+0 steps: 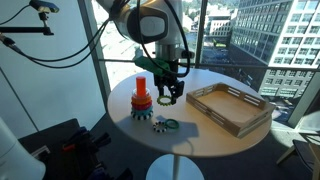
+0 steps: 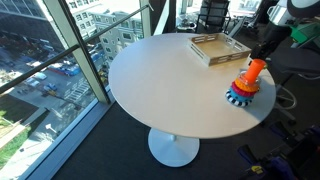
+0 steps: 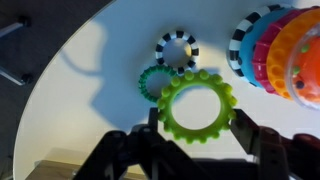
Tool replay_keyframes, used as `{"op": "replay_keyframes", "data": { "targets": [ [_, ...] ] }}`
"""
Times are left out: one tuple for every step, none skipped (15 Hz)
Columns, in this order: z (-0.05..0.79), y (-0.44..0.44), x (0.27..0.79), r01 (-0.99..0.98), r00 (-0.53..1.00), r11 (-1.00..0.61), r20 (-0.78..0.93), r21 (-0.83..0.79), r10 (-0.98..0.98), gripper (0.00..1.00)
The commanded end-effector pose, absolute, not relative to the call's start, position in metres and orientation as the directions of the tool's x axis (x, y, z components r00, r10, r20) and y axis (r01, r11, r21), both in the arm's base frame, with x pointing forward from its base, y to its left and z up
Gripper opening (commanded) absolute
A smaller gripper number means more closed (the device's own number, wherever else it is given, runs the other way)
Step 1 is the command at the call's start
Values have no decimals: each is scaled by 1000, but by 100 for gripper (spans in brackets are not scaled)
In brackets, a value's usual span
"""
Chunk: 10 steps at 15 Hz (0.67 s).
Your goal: Remove the light green ring from the rings stacking stand and put it on the table
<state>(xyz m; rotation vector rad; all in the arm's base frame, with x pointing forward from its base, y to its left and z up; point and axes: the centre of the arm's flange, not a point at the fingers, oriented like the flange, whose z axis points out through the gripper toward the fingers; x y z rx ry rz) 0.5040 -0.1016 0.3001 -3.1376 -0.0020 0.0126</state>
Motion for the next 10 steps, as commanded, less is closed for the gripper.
{"op": "replay_keyframes", "data": {
  "targets": [
    [283, -108, 526, 23, 1000, -999, -8, -22, 23, 48],
    [278, -107, 528, 26, 1000, -999, -14, -22, 27, 48],
    [273, -106, 529, 31, 999, -999, -22, -22, 32, 48],
    [269, -105, 530, 35, 999, -999, -28, -21, 35, 48],
    [264, -103, 531, 37, 999, -999, -32, -20, 38, 48],
    [258, -102, 530, 40, 998, -999, -40, -16, 41, 48],
    [253, -100, 530, 42, 998, -999, -41, -6, 42, 48],
    [249, -99, 530, 42, 998, -999, -43, -2, 43, 48],
    [244, -98, 529, 45, 998, -999, -44, -4, 45, 48],
    [240, -98, 529, 45, 998, -999, -46, -2, 45, 48]
  ]
}}
